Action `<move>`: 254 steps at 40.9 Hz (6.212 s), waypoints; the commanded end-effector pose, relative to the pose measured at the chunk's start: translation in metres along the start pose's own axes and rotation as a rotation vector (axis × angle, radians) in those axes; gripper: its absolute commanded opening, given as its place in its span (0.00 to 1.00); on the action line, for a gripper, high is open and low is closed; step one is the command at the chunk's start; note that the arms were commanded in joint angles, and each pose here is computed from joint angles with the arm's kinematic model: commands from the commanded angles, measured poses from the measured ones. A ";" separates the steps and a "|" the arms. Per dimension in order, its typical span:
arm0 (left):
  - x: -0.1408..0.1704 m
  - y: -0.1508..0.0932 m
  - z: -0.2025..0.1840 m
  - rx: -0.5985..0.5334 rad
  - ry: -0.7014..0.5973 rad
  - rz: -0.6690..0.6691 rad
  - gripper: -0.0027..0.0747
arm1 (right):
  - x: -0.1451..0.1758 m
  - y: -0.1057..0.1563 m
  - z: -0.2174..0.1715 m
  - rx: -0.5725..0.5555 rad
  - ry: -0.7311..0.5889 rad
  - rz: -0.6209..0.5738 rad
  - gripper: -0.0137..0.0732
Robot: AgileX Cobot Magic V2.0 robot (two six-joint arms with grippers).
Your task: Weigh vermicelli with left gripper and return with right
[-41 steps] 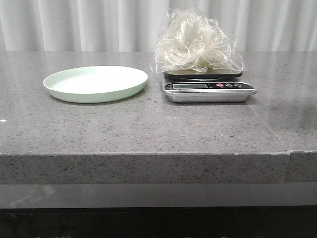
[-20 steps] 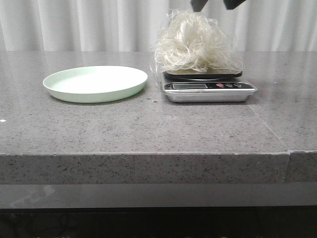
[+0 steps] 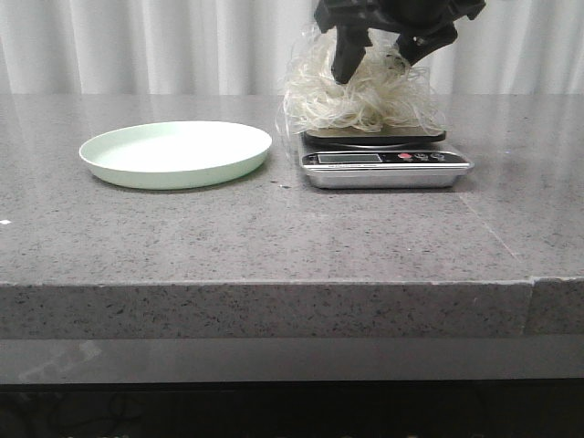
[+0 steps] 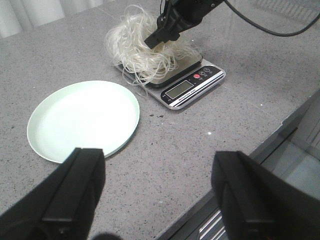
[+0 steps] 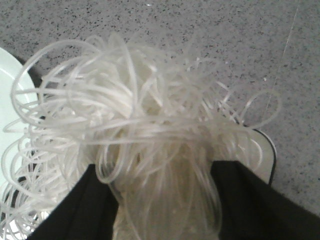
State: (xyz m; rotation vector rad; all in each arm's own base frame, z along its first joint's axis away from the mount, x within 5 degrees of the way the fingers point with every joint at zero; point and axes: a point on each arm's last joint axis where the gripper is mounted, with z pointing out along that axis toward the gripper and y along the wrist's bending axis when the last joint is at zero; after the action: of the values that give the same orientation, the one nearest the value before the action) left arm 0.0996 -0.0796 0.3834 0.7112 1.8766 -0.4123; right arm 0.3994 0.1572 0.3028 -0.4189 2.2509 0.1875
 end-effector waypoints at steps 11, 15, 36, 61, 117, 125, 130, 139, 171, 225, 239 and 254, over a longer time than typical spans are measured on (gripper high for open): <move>-0.014 0.000 -0.006 0.006 -0.098 -0.021 0.68 | -0.024 -0.002 -0.027 0.008 -0.138 -0.012 0.34; -0.014 0.000 -0.006 0.006 -0.098 -0.021 0.68 | -0.029 -0.001 -0.038 0.006 -0.164 -0.013 0.34; -0.014 0.000 -0.006 0.006 -0.100 -0.021 0.68 | -0.100 0.057 -0.139 -0.132 -0.553 -0.073 0.34; -0.015 0.000 -0.006 0.005 -0.104 -0.021 0.68 | -0.073 0.132 -0.050 -0.258 -0.453 -0.149 0.34; -0.015 0.000 -0.006 0.005 -0.106 -0.021 0.68 | 0.029 0.051 -0.252 -0.180 -0.291 -0.149 0.75; -0.015 0.000 -0.006 0.005 -0.104 -0.021 0.68 | 0.077 0.037 -0.279 -0.178 -0.289 -0.149 0.75; -0.015 0.000 -0.006 0.005 -0.105 -0.021 0.68 | 0.106 0.029 -0.292 -0.179 -0.305 -0.146 0.75; -0.015 0.000 -0.006 0.005 -0.105 -0.021 0.68 | 0.152 0.018 -0.307 -0.176 -0.294 -0.144 0.75; -0.015 0.000 -0.006 0.005 -0.105 -0.021 0.22 | 0.170 0.014 -0.311 -0.171 -0.271 -0.146 0.34; 0.188 0.021 -0.008 -0.609 -0.523 -0.096 0.22 | 0.170 0.014 -0.311 -0.171 -0.271 -0.146 0.34; 0.187 0.023 -0.011 -0.657 -0.532 -0.095 0.22 | 0.170 0.014 -0.311 -0.171 -0.271 -0.146 0.34; 0.187 0.023 -0.011 -0.657 -0.532 -0.095 0.22 | 0.170 0.014 -0.311 -0.171 -0.271 -0.146 0.34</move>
State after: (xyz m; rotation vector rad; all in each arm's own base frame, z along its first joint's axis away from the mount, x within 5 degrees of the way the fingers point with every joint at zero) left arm 0.0560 -0.0031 0.2101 0.0735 1.5038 -0.0090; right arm 0.0688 0.0460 0.3664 -0.6322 2.0148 0.3406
